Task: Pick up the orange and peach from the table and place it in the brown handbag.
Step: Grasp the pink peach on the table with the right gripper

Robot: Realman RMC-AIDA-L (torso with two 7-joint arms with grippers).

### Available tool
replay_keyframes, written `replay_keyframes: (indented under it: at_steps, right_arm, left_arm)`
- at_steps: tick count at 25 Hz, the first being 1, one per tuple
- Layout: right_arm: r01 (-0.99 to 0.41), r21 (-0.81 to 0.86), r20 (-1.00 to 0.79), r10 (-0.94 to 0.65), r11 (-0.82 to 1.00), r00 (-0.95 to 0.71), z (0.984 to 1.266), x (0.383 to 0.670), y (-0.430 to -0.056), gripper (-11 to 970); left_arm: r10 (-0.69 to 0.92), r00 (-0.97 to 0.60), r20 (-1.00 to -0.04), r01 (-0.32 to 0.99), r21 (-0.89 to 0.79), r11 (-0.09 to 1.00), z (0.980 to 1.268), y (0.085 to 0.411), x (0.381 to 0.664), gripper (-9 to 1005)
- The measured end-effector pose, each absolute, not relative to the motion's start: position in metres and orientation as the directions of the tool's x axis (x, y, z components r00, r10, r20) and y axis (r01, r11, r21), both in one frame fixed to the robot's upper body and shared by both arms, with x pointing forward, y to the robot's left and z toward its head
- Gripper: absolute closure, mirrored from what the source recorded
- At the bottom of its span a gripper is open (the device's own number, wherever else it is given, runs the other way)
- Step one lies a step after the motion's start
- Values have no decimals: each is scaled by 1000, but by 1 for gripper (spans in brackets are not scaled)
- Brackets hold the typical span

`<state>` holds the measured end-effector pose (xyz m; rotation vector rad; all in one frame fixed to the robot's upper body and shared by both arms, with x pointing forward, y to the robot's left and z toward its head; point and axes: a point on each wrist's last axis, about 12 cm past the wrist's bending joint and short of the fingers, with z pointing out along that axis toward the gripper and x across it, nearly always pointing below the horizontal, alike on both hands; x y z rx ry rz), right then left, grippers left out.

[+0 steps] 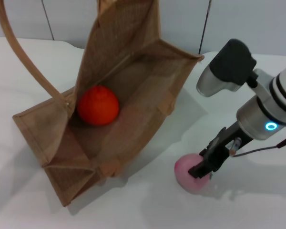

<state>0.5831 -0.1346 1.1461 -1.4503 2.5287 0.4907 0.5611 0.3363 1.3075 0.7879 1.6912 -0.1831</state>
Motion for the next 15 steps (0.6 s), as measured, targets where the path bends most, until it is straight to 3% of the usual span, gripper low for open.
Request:
replay_keyframes:
  at_steps: [15]
  right_arm:
    - [-869, 189, -347, -797, 457, -494, 1158, 587, -138, 378]
  left_arm:
    - [404, -72, -912, 585, 289, 758, 1308, 336, 562, 882]
